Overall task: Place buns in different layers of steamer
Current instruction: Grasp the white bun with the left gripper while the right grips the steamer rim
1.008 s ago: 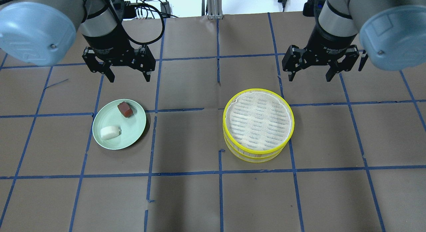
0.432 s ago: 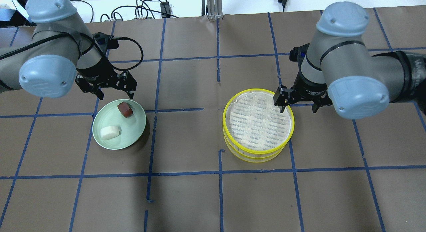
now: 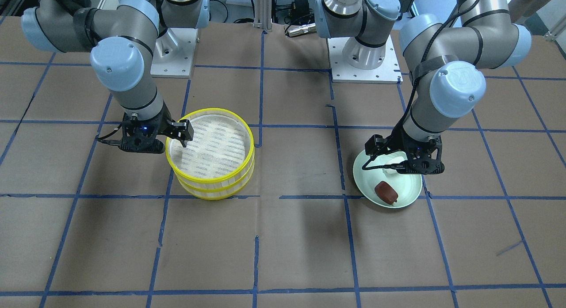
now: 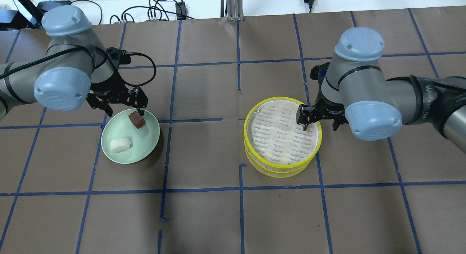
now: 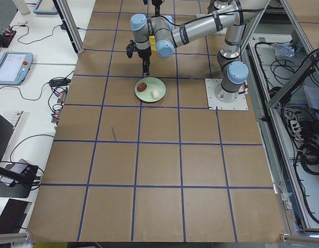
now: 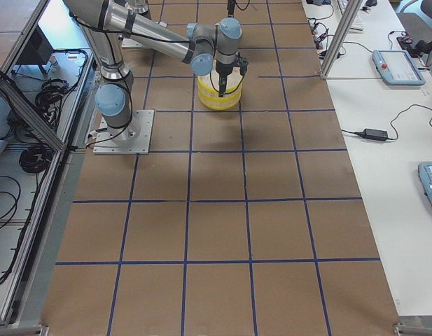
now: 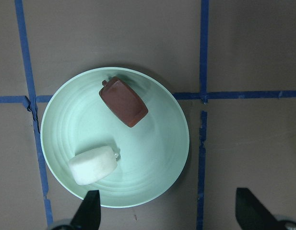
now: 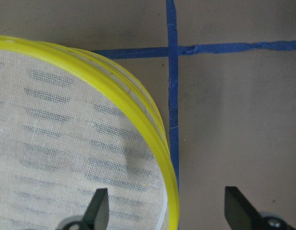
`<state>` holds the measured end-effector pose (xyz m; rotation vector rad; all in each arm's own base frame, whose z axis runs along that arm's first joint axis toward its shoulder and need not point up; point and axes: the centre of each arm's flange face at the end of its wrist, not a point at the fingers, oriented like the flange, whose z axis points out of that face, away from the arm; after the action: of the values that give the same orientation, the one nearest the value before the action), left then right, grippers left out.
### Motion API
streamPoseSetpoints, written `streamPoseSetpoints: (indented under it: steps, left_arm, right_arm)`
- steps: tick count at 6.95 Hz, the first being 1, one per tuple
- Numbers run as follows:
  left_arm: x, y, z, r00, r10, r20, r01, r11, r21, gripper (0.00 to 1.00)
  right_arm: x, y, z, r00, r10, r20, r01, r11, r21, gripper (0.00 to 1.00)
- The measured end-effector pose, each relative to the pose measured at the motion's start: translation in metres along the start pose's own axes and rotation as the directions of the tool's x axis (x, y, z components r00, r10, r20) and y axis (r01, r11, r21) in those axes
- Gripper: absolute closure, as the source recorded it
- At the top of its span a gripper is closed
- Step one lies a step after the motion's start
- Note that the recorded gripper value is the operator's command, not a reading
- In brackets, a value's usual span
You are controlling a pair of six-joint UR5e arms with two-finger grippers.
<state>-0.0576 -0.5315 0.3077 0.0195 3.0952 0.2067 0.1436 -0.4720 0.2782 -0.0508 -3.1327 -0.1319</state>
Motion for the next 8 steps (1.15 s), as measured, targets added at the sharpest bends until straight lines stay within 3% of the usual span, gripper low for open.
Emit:
streamPoseSetpoints:
  steps: [2, 3, 6, 8]
  left_arm:
    - [-0.009, -0.002, 0.005, 1.0, 0.003, 0.001, -0.003, 1.0, -0.01, 0.03]
    - [-0.012, -0.003, 0.007, 1.0, 0.008, 0.001, -0.008, 1.0, -0.014, 0.04]
    - [-0.034, -0.003, 0.035, 0.999, 0.053, 0.009, -0.052, 0.997, -0.061, 0.05]
    - [-0.039, -0.003, 0.056, 0.998, 0.064, 0.003, -0.063, 0.994, -0.09, 0.06]
  right_arm:
    - [0.0, -0.001, 0.008, 1.0, -0.004, -0.005, 0.004, 1.0, -0.01, 0.86]
    - [0.0, -0.002, 0.008, 1.0, -0.006, -0.006, 0.006, 1.0, -0.011, 0.93]
    - [0.001, -0.002, -0.001, 1.0, -0.005, -0.008, 0.005, 1.0, 0.002, 0.95]
    - [0.004, -0.005, -0.026, 1.0, -0.001, -0.013, 0.001, 1.0, 0.004, 0.94]
